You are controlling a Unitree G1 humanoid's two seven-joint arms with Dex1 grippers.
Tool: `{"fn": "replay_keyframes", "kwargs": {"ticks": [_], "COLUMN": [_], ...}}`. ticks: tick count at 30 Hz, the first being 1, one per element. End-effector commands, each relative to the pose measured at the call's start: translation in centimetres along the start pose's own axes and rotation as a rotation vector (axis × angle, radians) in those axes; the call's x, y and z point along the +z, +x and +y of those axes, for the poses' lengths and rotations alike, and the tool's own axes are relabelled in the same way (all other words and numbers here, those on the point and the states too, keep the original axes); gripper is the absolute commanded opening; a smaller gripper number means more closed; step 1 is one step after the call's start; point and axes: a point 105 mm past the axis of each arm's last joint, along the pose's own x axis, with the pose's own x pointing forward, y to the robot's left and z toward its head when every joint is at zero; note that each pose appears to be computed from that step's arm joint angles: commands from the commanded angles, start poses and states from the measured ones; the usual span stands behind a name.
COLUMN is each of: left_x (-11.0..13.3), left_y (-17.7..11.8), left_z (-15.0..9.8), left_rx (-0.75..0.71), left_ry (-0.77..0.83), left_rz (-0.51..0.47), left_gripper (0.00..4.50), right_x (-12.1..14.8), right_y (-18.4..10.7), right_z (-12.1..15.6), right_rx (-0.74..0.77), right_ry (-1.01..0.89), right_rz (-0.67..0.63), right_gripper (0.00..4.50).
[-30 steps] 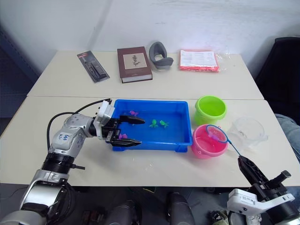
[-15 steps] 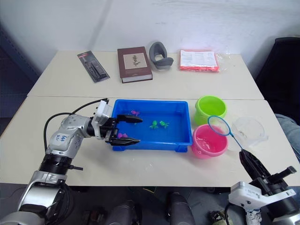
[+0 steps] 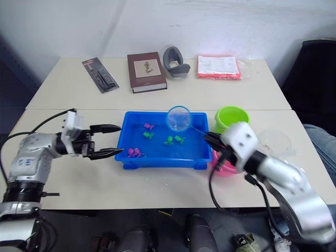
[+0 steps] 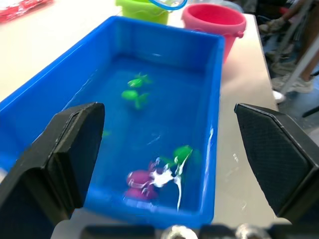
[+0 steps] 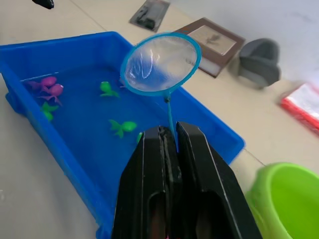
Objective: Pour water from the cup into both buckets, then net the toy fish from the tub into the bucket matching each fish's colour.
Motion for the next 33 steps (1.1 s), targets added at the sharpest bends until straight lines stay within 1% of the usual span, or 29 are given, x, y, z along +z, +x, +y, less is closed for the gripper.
{"fn": "replay_keyframes", "kwargs": {"ticks": [1, 6, 8, 13, 17, 25, 29, 33], "left_x": [0.3, -0.5, -0.8, -0.6, -0.7, -0.8, -0.8, -0.9], "left_y": [-2.0, -3.7, -4.0, -3.5, -3.4, -3.2, -3.2, -3.2], "left_z": [0.6, 0.7, 0.7, 0.6, 0.5, 0.3, 0.2, 0.0], "left_rx": [0.076, 0.122, 0.141, 0.154, 0.16, 0.145, 0.138, 0.13], "left_ry": [0.041, 0.034, 0.028, 0.033, 0.028, 0.028, 0.03, 0.029], "left_rz": [0.025, 0.076, 0.09, 0.082, 0.083, 0.098, 0.105, 0.112], "left_gripper": [4.49, 4.49, 4.49, 4.49, 4.49, 4.49, 4.49, 4.49], "right_x": [-0.3, 0.3, 0.2, -0.3, -0.5, -1.9, -2.0, -1.6], "right_y": [3.0, 4.7, 5.6, 6.5, 7.0, 8.6, 9.3, 10.1], "right_z": [1.0, 1.5, 1.3, 0.9, 2.7, 3.1, 3.3, 4.3], "right_rx": [0.125, 0.188, 0.171, 0.142, 0.248, 0.255, 0.255, 0.293], "right_ry": [0.006, -0.024, -0.025, -0.012, -0.018, -0.138, -0.149, -0.122], "right_rz": [0.088, 0.113, 0.125, 0.157, 0.179, 0.28, 0.291, 0.27], "right_gripper": [0.0, 0.0, 0.0, 0.0, 0.0, 0.0, 0.0, 0.0]}}
